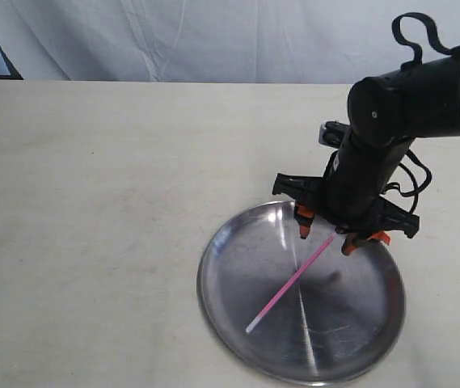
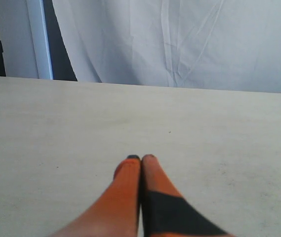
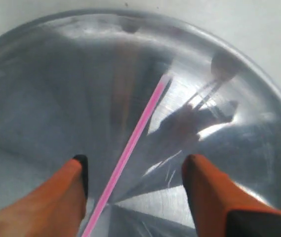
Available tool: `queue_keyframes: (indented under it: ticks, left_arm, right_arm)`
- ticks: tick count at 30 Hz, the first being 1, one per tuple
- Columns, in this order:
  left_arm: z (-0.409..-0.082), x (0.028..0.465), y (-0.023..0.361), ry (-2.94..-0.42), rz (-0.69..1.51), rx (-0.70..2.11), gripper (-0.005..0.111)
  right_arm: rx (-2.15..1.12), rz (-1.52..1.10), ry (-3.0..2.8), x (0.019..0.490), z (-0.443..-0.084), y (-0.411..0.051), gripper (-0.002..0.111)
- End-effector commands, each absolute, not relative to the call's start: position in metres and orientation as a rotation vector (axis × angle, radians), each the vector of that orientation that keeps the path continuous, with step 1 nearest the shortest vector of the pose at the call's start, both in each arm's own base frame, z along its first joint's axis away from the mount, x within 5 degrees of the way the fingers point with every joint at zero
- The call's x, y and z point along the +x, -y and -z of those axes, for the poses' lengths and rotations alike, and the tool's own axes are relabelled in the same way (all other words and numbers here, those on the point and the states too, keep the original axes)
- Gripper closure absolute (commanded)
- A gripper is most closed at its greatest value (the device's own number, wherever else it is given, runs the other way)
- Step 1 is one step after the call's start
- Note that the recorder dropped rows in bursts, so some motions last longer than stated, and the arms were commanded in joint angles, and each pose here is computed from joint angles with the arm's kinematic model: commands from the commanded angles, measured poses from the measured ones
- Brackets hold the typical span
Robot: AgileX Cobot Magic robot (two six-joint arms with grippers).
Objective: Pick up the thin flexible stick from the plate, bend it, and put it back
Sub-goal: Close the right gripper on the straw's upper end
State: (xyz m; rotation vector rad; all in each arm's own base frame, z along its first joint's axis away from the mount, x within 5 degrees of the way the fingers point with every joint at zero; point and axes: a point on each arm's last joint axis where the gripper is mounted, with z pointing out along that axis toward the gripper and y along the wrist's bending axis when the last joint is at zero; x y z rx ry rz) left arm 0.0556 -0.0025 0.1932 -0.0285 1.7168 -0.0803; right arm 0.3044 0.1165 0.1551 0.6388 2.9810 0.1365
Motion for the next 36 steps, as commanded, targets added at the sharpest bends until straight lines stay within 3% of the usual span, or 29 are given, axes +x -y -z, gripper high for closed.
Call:
queue_keyframes:
  ticks: [1,23,34,36]
  left_arm:
    - [-0.192,0.055,0.003,-1.718,0.086,-0.024,0.107]
    - [-0.192,0.055,0.003,-1.718,0.086,-0.024,0.107]
    - [-0.192,0.055,0.003,-1.718,0.086,-0.024,0.107]
    - [-0.192,0.055,0.003,-1.718,0.086,-0.024,0.107]
  right_arm:
    - [0.677,-0.111,-3.002,0.306,-0.139,-0.117,0.052]
    - [0.753,-0.081,-3.032,0.310,-0.105,-0.120,0.053]
    - [0.763,-0.051,-3.060,0.309,-0.095,-0.119,0.107]
    - [0.763,-0.051,-3.060,0.309,-0.095,-0.119,0.109]
